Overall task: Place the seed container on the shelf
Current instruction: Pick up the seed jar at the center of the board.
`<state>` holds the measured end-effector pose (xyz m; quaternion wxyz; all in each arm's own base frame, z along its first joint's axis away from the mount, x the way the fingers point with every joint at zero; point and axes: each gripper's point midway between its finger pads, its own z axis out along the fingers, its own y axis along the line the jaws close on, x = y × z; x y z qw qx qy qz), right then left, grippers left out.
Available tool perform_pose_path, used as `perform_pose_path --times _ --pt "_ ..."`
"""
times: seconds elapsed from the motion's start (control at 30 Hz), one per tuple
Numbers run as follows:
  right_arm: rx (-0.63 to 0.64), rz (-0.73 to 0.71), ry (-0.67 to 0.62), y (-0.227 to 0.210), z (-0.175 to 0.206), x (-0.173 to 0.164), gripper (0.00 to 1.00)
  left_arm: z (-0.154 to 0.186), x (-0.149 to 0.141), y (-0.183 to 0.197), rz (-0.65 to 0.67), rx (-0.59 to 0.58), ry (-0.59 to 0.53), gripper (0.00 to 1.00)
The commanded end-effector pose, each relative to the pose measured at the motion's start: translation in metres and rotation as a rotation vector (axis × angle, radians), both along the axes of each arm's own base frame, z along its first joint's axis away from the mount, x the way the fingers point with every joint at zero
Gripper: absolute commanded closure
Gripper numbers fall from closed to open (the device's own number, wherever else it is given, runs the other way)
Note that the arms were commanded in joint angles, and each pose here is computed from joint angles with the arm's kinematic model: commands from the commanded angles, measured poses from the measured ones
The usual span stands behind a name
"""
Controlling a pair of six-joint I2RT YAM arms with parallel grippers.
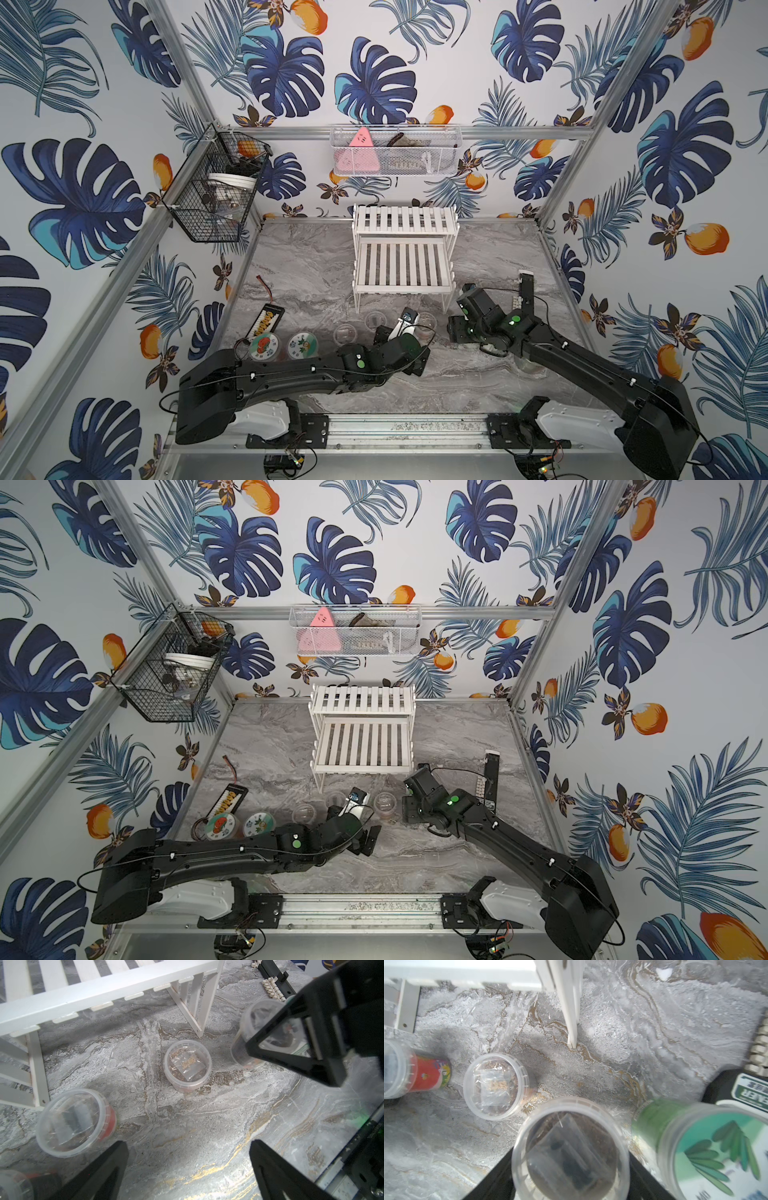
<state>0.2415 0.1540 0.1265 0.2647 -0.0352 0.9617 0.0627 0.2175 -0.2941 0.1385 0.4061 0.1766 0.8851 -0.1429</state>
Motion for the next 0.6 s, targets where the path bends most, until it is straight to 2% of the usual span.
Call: perform_pose_path --times 0.0,0.33,0.57 --pt "-0.020 -0.067 0.016 -0.014 0.018 -0.007 0.27 0.006 0.004 0.000 0.026 -0.045 0.027 0.01" --pt "0.051 0.012 -0.140 0.008 0.129 0.018 0.27 0.043 0.028 -0.001 0.081 -0.134 0.038 0.01" --pt "0.070 0.085 -0.197 0.034 0.171 0.043 0.26 0.075 0.047 -0.002 0.102 -0.195 0.038 0.01"
